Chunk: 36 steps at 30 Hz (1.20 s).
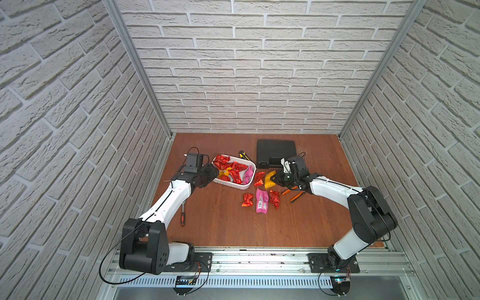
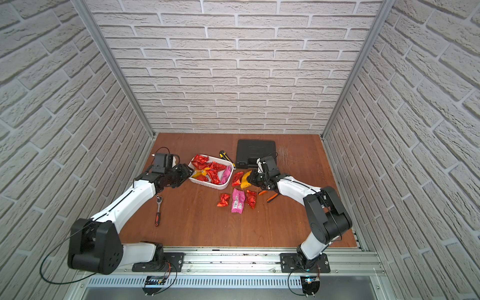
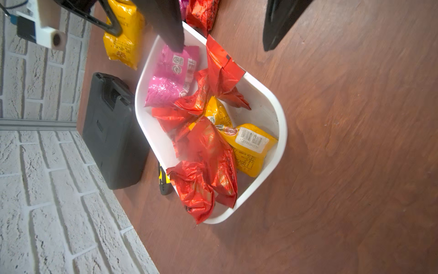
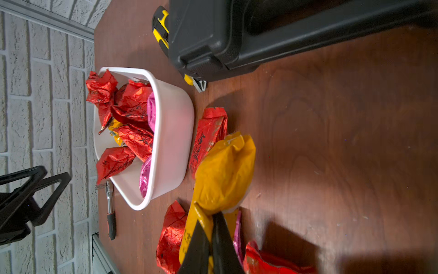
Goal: Take the tea bags out of the storage box
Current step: Place the tea bag at the center of the board.
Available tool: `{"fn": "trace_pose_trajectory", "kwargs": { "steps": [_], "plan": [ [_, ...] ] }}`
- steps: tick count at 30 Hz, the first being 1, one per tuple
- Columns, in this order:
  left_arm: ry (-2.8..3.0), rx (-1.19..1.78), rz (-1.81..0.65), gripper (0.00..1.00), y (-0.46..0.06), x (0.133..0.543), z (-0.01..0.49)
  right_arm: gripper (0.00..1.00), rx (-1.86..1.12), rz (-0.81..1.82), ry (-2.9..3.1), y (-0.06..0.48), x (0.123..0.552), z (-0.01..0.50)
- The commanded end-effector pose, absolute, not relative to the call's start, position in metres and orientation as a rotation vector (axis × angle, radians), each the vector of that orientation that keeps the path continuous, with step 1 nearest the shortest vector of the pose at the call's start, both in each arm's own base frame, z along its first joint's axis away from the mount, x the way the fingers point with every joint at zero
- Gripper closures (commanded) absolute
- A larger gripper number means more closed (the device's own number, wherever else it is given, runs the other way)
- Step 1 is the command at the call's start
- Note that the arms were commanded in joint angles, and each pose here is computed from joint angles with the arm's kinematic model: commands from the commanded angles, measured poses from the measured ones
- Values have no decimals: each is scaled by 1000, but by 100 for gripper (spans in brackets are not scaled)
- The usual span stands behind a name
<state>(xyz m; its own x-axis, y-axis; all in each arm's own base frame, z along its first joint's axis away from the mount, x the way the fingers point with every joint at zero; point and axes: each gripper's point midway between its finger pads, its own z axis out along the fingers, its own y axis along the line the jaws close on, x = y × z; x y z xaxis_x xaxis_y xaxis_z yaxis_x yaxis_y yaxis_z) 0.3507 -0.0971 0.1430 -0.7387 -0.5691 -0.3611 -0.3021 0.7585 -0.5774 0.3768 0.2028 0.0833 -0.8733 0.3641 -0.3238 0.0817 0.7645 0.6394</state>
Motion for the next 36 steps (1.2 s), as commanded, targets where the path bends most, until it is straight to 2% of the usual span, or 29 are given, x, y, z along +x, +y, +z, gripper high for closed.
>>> {"fn": "trace_pose_trajectory", "kwargs": {
  "steps": [1, 4, 5, 7, 9, 11, 15, 19, 26, 31, 36],
  "plan": [
    [2404, -615, -717, 42, -103, 358, 151, 97, 314, 855, 2478, 201, 396, 84],
    [2406, -612, -712, 42, -102, 359, 151, 94, 308, 846, 2484, 201, 401, 75],
    [2407, -610, -710, 42, -102, 360, 152, 90, 303, 847, 2490, 202, 401, 72],
    [2396, -602, -709, 42, -102, 362, 155, 74, 306, 801, 2521, 197, 401, 66],
    [2373, -611, -730, 42, -103, 367, 158, 62, 326, 715, 2550, 186, 397, 64],
    [2313, -636, -785, 42, -106, 376, 166, 54, 329, 660, 2536, 177, 394, 71],
    [2256, -654, -790, 37, -107, 396, 173, 45, 298, 591, 2508, 166, 388, 97],
    [2283, -677, -758, 35, -107, 414, 161, 42, 243, 585, 2494, 165, 382, 123],
    [2314, -778, -615, 41, -97, 441, 142, 42, 185, 582, 2451, 162, 376, 159],
    [2308, -811, -546, 45, -93, 454, 139, 42, 176, 565, 2446, 159, 374, 166],
    [2286, -826, -590, 50, -101, 471, 135, 42, 170, 569, 2450, 160, 375, 166]
  ]
}}
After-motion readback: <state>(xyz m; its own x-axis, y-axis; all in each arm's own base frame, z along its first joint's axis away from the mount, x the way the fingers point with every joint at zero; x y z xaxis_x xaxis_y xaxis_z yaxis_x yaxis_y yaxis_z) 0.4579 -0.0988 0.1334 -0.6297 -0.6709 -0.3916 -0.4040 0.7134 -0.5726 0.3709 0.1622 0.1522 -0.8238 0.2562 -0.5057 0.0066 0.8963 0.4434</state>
